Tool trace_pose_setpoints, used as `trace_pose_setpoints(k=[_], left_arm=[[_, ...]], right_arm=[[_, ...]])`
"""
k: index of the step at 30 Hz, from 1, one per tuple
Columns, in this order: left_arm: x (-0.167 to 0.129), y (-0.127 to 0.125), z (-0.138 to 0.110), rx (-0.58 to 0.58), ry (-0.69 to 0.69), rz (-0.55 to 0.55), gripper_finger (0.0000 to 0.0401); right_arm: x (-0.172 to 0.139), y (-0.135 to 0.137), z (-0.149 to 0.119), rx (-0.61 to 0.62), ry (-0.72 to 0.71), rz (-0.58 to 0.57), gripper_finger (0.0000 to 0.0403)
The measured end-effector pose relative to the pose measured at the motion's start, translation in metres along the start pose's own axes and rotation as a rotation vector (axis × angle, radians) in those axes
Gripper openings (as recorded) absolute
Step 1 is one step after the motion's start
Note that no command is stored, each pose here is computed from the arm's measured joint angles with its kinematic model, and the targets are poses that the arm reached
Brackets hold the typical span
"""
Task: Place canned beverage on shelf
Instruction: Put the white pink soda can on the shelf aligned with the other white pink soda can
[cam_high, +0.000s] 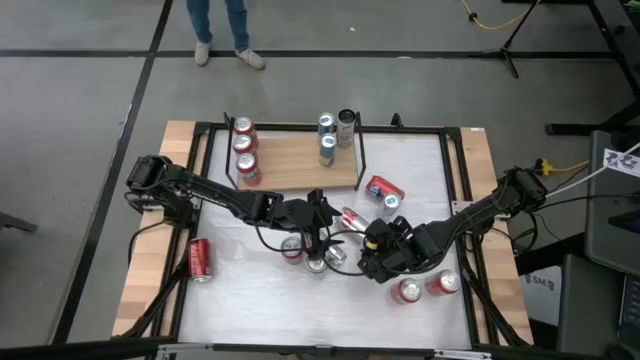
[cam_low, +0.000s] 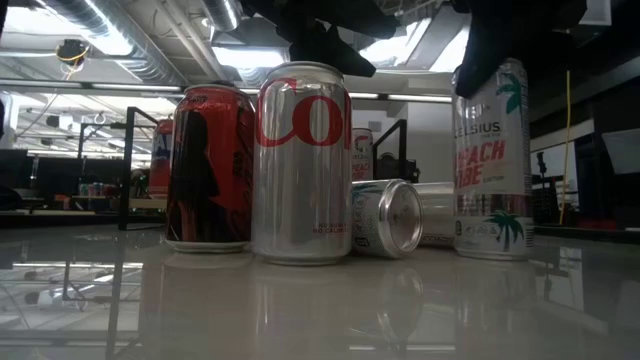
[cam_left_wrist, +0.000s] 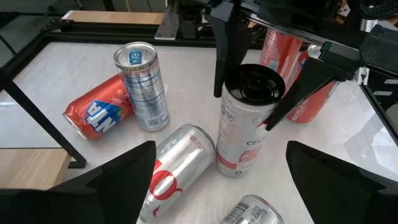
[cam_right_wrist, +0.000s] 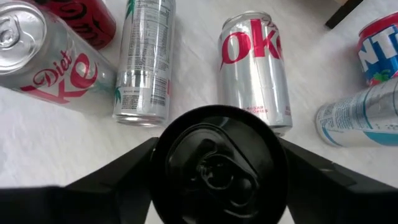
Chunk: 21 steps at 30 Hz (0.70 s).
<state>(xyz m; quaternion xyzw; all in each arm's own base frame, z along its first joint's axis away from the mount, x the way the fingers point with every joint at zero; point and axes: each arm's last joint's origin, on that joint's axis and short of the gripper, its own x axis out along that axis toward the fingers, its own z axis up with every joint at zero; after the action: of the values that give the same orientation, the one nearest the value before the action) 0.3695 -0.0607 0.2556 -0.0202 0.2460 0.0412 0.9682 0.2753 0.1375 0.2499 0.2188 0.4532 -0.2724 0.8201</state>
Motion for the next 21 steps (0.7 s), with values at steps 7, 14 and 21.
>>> trace_pose_setpoints(k=[7, 14, 21], left_arm=[[0.000, 0.000, 0.000, 0.000, -0.001, 0.000, 0.0352], [0.000, 0.000, 0.000, -0.001, -0.004, -0.001, 0.0352], [-0.022, 0.003, 0.013, -0.007, -0.027, -0.011, 0.0352]], right_arm=[[0.000, 0.000, 0.000, -0.037, 0.006, 0.007, 0.0257], [-0.001, 0.001, 0.001, -0.145, 0.004, 0.014, 0.0244], [-0.015, 0.005, 0.022, -0.302, 0.008, 0.055, 0.0244]])
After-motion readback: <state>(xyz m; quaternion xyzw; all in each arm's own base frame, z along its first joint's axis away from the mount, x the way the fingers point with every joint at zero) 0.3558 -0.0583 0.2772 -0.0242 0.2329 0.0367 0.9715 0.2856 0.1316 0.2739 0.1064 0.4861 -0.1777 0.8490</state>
